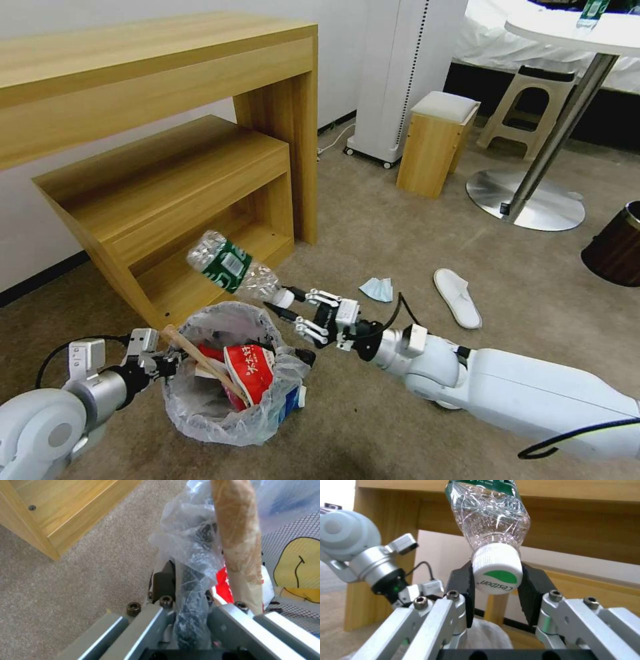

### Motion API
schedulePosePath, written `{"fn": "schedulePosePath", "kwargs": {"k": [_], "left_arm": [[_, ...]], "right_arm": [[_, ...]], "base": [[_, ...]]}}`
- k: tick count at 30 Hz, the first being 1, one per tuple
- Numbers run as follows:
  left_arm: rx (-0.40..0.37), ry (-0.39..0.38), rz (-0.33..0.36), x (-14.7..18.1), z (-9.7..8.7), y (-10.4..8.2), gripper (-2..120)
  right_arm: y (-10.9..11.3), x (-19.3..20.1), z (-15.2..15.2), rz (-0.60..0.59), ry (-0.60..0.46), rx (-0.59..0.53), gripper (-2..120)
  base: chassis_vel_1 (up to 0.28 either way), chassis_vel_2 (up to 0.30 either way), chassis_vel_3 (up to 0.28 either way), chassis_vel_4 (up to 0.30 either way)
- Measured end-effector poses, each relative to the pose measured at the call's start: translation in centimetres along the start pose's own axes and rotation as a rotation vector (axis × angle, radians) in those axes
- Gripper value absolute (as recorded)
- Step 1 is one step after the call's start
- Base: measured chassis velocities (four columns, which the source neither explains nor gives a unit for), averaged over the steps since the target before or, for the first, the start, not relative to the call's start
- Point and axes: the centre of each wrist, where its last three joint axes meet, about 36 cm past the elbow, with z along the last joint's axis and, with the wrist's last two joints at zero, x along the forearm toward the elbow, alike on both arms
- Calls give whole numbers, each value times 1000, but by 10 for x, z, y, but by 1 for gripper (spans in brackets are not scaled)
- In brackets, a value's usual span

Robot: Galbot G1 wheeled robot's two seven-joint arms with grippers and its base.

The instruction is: Pick up the trash bin and place the garbage on the floor into it.

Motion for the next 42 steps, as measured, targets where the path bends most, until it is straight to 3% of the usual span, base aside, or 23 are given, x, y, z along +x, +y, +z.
{"fn": "schedulePosePath", "kwargs": {"k": [11,34,42], "left_arm": [[6,-3,1,-6,-2,4,0],[19,-20,6,-9,-8,4,0],[29,-27,10,-7,-5,1,0]], "right_arm": [[14,-15,9,-62,8,-43,26],[43,0,31,-126,75,-76,26],[39,-4,33,-163,110,-62,26]], "base": [[0,0,0,0],[0,0,0,0],[0,0,0,0]]}}
